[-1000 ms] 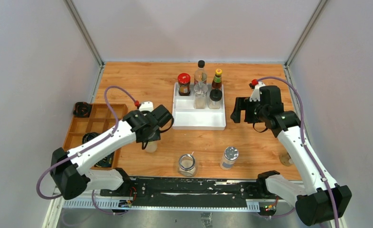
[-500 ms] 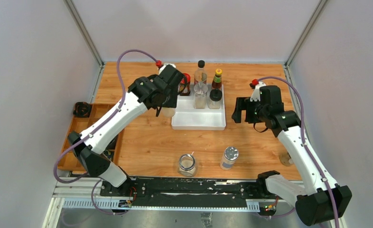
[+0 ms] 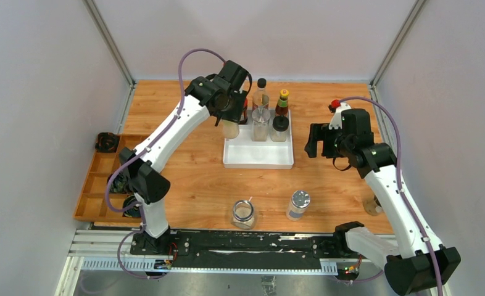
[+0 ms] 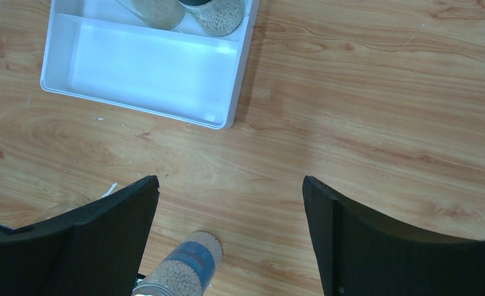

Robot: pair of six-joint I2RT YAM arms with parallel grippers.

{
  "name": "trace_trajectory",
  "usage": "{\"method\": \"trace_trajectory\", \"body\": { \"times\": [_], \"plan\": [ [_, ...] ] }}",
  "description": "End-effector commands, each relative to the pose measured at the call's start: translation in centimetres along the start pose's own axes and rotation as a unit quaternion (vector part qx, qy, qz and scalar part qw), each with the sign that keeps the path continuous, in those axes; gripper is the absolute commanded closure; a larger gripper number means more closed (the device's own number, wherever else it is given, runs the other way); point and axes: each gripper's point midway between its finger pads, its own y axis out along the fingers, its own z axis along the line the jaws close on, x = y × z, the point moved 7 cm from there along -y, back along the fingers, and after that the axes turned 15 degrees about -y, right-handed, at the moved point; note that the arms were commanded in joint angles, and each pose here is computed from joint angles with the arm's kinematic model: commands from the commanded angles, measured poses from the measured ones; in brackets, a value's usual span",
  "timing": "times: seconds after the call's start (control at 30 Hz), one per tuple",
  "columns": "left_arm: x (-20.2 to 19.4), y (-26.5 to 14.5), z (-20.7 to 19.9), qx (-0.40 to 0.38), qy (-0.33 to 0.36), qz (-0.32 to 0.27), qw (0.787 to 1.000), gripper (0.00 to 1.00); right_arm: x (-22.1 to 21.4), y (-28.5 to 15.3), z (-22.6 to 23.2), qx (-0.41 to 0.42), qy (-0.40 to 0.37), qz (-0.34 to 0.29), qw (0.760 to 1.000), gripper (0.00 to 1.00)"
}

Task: Organize the condiment bottles
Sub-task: Place the bottle in the storage box.

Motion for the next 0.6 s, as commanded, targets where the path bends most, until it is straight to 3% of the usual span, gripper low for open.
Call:
{"method": "trace_trajectory", "body": {
  "times": [0.0, 0.57],
  "plan": [
    [1.5, 0.6, -0.5, -0.019, 0.025, -0.006, 0.999, 0.63, -0.1, -0.9, -0.4, -0.013, -0.005, 0.005, 1.000, 0.08],
    [1.5, 6.7, -1.4, 0.000, 0.013, -0.032, 0.999, 0.64, -1.1, -0.3, -0.5, -0.015, -0.009, 0.021, 1.000, 0.08]
  ]
}}
